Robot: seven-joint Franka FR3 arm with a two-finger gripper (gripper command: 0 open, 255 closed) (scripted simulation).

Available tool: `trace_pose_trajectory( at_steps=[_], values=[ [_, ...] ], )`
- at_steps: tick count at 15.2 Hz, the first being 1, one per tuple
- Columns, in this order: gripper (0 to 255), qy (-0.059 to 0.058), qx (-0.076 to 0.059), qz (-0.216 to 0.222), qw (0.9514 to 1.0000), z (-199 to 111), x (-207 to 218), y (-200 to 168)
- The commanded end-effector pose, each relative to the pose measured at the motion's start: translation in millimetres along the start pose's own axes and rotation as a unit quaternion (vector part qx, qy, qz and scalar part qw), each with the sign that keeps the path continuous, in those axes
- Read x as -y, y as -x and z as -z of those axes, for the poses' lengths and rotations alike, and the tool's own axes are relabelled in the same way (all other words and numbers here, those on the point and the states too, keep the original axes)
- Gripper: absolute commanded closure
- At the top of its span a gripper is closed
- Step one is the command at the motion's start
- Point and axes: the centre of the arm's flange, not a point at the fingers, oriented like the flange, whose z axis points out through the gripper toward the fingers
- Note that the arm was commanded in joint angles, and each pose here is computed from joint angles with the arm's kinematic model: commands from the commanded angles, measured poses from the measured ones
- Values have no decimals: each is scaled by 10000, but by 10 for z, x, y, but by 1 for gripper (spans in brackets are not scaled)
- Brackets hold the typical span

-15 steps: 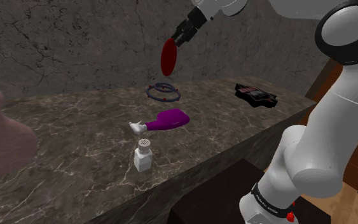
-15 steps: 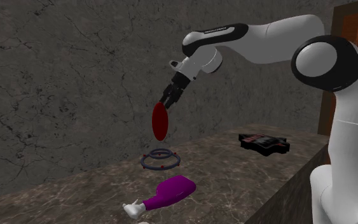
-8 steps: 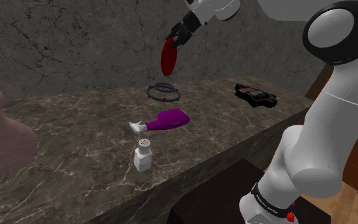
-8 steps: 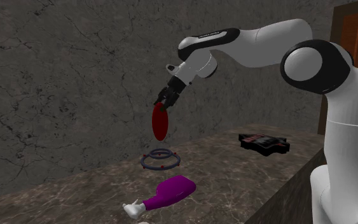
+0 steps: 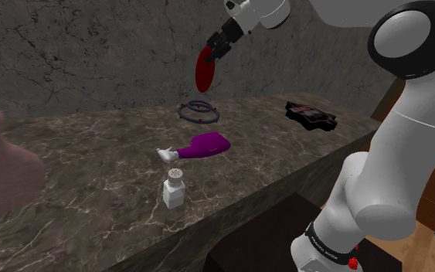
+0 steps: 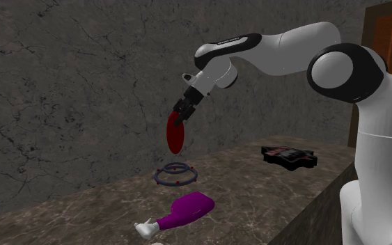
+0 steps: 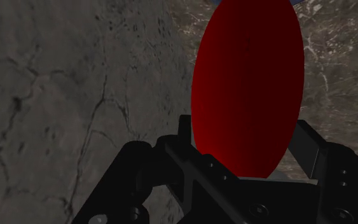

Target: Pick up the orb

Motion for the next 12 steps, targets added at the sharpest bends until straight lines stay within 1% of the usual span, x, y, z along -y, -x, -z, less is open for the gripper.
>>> trace_pose_trajectory(
  at_steps=[1, 6, 12],
  values=[
    [255, -6, 2, 1, 10000, -8, 1, 0],
    [255, -6, 3, 1, 10000, -10, 2, 1],
    [255, -6, 3, 1, 10000, 237, -51, -191]
  ],
)
